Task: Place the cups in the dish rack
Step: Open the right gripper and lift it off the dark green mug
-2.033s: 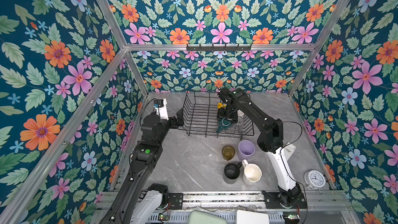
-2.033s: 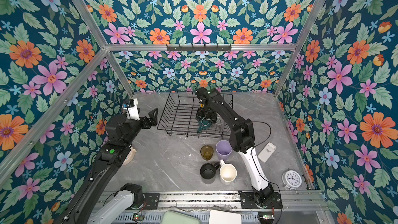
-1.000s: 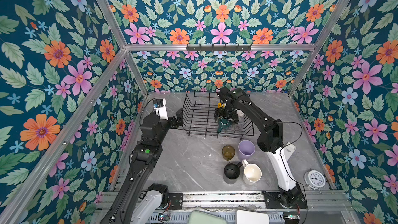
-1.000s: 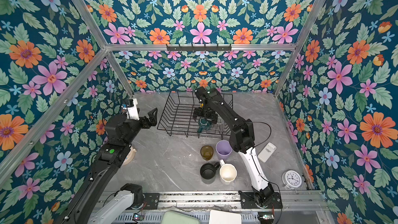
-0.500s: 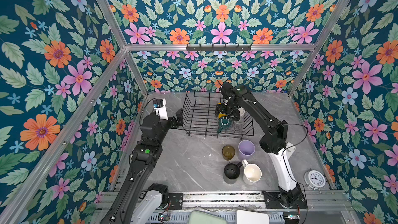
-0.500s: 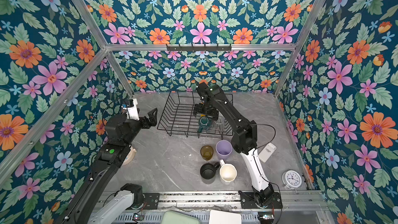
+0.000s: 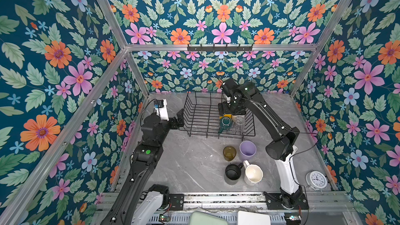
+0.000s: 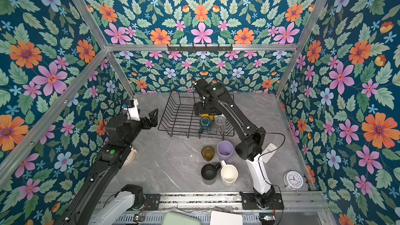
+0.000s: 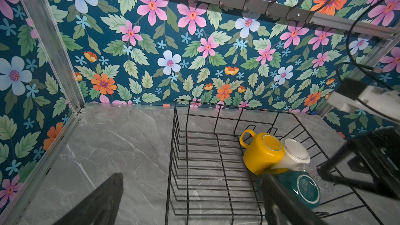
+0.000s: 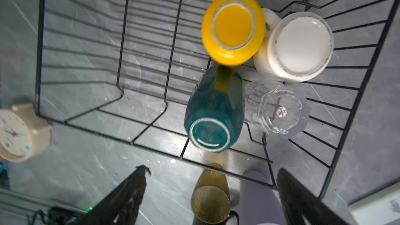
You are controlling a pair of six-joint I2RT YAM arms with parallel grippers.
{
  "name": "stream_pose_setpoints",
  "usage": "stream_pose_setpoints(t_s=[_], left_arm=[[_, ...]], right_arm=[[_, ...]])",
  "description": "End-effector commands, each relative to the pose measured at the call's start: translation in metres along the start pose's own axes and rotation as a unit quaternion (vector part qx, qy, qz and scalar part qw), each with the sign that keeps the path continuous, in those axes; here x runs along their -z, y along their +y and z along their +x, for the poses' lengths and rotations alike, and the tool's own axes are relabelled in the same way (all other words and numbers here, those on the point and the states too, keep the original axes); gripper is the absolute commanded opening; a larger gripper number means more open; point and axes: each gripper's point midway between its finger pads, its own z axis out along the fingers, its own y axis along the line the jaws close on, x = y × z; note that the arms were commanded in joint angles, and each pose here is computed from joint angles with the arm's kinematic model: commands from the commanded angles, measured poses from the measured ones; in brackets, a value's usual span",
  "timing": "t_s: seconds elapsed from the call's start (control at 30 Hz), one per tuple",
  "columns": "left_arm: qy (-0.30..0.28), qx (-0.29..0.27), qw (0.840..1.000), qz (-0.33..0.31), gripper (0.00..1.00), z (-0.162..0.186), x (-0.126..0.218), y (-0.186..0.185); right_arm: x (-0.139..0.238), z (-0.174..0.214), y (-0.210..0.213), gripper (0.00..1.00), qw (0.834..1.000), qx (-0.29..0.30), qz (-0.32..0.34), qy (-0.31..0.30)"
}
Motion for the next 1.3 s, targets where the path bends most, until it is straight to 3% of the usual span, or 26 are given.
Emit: stream_pose_setpoints(t_s=[0.0,0.5,1.0,1.27], left_arm=[[-0.006,0.001,1.000,-0.004,1.00,-0.003,-0.001,0.002],[0.002,0.003,1.000,-0.009,1.00,0.002,-0.006,0.005],[0.009,0.005,1.000,-0.009,1.00,0.005,-0.009,0.006],[0.009,0.006,1.000,-0.008,1.00,0.005,-0.010,0.006]], right_arm=[[0.003,0.000,-0.002,0.94,0.995,0.083,0.052,-0.036],[-0.011,0.006,0.005,0.92,0.967,0.246,0.044,-0.058],[-0.057,0.008,0.001,0.92,0.970,0.232,0.071,-0.018],[-0.072,0.012,-0.009,0.85,0.977,0.201,0.074,0.000]])
